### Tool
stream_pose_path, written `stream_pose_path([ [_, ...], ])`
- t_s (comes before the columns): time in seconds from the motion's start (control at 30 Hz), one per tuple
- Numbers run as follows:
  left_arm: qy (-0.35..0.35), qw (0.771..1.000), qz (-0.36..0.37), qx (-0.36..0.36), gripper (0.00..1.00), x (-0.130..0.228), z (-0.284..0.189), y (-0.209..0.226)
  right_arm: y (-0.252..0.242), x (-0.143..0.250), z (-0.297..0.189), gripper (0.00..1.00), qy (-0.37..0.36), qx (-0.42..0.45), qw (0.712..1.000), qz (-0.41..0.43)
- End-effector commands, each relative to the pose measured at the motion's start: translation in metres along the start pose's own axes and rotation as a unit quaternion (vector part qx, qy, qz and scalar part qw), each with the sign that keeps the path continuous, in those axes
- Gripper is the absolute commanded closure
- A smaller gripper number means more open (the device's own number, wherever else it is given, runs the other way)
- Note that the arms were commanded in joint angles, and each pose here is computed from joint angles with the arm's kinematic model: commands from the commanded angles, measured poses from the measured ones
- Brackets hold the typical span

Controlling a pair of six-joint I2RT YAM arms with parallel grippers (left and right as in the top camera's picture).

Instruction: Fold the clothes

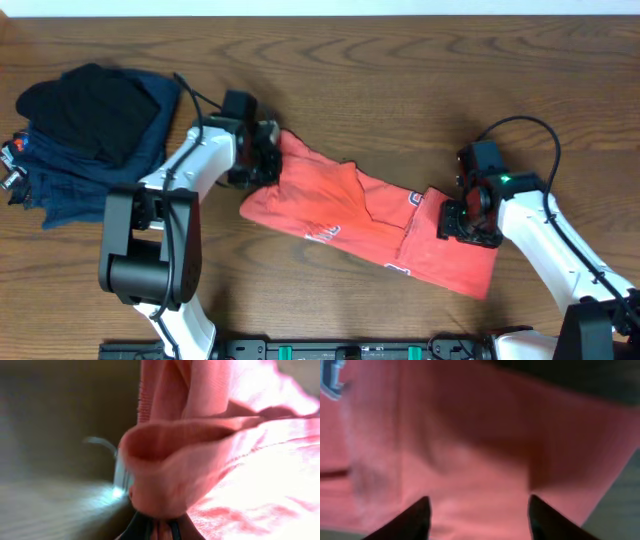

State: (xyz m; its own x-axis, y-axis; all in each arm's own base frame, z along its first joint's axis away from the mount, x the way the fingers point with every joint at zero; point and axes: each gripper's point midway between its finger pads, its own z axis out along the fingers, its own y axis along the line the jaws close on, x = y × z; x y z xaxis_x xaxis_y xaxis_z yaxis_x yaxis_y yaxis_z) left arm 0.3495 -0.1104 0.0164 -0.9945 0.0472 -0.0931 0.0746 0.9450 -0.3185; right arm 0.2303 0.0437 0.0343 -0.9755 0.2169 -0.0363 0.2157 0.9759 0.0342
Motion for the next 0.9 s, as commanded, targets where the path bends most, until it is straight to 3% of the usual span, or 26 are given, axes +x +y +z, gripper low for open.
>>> stream_pose_path([
  [0.0, -0.028, 0.998, -0.061, 0.001, 0.94, -0.022, -0.013, 0.011, -0.008, -0.005, 0.011, 0.47, -0.022, 0.016, 0.999, 0.021],
  [0.13, -0.015, 0.997, -0.081, -0.002, 0.94, -0.015, -0.014, 0.015, -0.007, -0.009, 0.027, 0.55, -0.028, 0.014, 0.999, 0.021],
  [0.5, 0.046, 0.993, -0.110, -0.011, 0.94, 0.016, -0.015, 0.016, 0.004, -0.062, 0.071, 0.58, -0.080, -0.003, 0.997, -0.003],
  [0.67, 0.044, 0.993, -0.109, -0.011, 0.94, 0.015, -0.015, 0.016, 0.001, -0.110, 0.066, 0.58, -0.138, -0.018, 0.990, 0.010],
  [0.87, 0.019, 0.993, -0.115, -0.004, 0.94, 0.002, -0.014, 0.015, 0.007, -0.153, 0.040, 0.55, -0.197, -0.022, 0.979, -0.044],
])
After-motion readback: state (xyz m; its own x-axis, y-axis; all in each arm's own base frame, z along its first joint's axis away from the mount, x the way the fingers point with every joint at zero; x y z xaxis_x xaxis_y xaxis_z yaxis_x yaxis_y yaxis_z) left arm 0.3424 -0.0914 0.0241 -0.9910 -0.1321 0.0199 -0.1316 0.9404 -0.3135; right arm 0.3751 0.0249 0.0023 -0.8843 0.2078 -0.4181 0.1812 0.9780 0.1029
